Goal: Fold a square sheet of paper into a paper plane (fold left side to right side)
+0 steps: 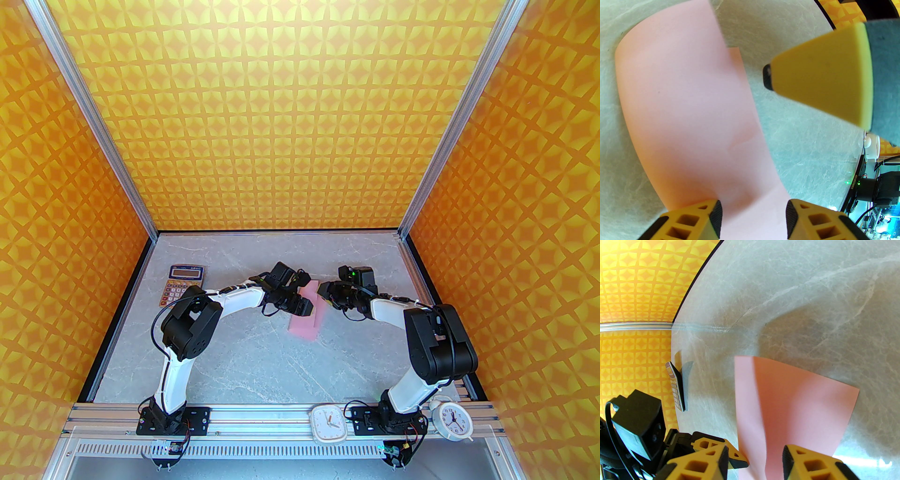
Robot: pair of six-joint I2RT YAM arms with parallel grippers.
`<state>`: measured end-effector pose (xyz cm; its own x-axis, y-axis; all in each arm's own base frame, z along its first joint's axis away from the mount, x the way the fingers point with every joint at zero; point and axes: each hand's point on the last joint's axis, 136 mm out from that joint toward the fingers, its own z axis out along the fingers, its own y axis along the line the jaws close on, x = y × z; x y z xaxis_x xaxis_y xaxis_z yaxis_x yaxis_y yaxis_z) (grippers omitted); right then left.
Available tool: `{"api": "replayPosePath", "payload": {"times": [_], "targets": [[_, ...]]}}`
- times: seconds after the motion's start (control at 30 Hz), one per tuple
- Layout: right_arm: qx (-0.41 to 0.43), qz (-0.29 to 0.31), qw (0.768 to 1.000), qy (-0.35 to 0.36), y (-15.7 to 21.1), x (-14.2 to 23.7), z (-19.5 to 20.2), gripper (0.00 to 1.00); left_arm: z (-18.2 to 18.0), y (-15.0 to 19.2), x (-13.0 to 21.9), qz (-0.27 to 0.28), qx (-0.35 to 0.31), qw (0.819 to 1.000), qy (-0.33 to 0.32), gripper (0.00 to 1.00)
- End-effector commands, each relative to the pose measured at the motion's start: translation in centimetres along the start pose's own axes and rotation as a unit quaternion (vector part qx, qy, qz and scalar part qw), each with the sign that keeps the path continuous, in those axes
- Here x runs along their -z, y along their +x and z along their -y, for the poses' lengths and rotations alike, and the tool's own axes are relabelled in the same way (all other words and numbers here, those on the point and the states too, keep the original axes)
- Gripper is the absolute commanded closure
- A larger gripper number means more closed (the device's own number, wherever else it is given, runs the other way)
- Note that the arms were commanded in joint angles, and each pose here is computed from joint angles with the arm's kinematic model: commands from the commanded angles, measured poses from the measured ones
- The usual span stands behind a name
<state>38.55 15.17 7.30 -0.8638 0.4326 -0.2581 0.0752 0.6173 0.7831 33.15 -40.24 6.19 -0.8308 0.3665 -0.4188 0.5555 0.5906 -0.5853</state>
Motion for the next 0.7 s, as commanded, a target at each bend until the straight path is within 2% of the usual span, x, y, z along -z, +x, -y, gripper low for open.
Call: {"api": "replayPosePath", "payload": {"times": [0.0,0.4,0.5,0.6,0.67], "targets": [[-0.017,-0.012,1.0,0.003,0.5,-0.5,1.0,0.57,1.3,-0.6,0.9,0.011,-0.013,1.0,0.014,0.51],[-0.019,-0.027,0.999,-0.025,0.6,-1.7,0.6,0.76,1.6,-0.4,0.8,0.008,-0.016,1.0,0.014,0.51],[-0.021,-0.03,0.999,-0.028,0.7,-1.9,0.6,0.85,1.8,-0.6,0.9,0.01,-0.018,1.0,0.015,0.51],[-0.022,-0.031,0.999,-0.025,0.8,-2.0,0.9,0.99,1.9,-1.0,1.4,0.014,-0.017,1.0,0.015,0.51],[-0.023,-0.034,0.999,-0.02,1.1,-2.1,1.3,1.0,2.0,-1.6,2.2,0.021,-0.016,1.0,0.012,0.5]]}}
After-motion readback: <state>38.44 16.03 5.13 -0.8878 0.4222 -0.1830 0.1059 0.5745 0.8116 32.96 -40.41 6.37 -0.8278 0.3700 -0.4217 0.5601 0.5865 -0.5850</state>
